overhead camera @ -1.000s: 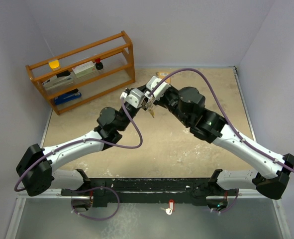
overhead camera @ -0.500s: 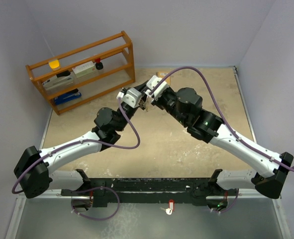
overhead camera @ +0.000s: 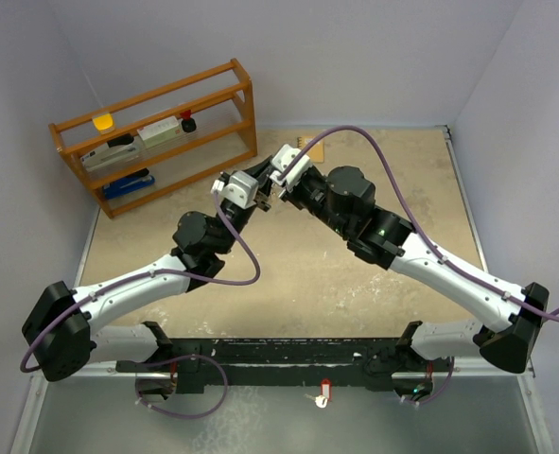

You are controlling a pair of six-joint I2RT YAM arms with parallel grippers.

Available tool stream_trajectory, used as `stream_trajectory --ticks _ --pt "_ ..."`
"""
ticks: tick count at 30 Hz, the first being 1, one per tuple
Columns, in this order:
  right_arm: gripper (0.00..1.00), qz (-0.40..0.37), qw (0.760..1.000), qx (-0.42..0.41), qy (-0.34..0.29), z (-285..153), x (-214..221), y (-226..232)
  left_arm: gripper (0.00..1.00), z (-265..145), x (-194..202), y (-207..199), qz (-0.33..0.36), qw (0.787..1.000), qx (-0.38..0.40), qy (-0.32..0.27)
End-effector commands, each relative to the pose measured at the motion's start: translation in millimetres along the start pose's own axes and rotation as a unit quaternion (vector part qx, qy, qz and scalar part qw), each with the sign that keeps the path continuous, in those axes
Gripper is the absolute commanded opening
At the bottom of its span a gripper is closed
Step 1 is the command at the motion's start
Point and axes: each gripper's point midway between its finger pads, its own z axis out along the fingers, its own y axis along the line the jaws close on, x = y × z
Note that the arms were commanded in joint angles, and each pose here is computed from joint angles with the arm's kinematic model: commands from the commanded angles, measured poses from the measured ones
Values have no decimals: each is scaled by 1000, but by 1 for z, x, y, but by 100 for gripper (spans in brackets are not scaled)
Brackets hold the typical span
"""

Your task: Remove the keys from the keyring

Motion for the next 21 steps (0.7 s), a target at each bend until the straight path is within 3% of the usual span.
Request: stream_trajectory --ticks 1,10,17,21 --pt "0 7 995 -72 65 -4 46 39 0 -8 -107 54 -62 976 -104 -180" --pt "0 19 988 -79 134 -14 100 44 0 -20 -145 74 -92 954 -143 -245" --pt "0 46 991 -4 126 -24 109 7 0 -22 -148 76 -94 953 -146 -249" --pt "0 51 989 79 114 -29 102 -28 0 -21 -136 73 -91 959 -142 -228"
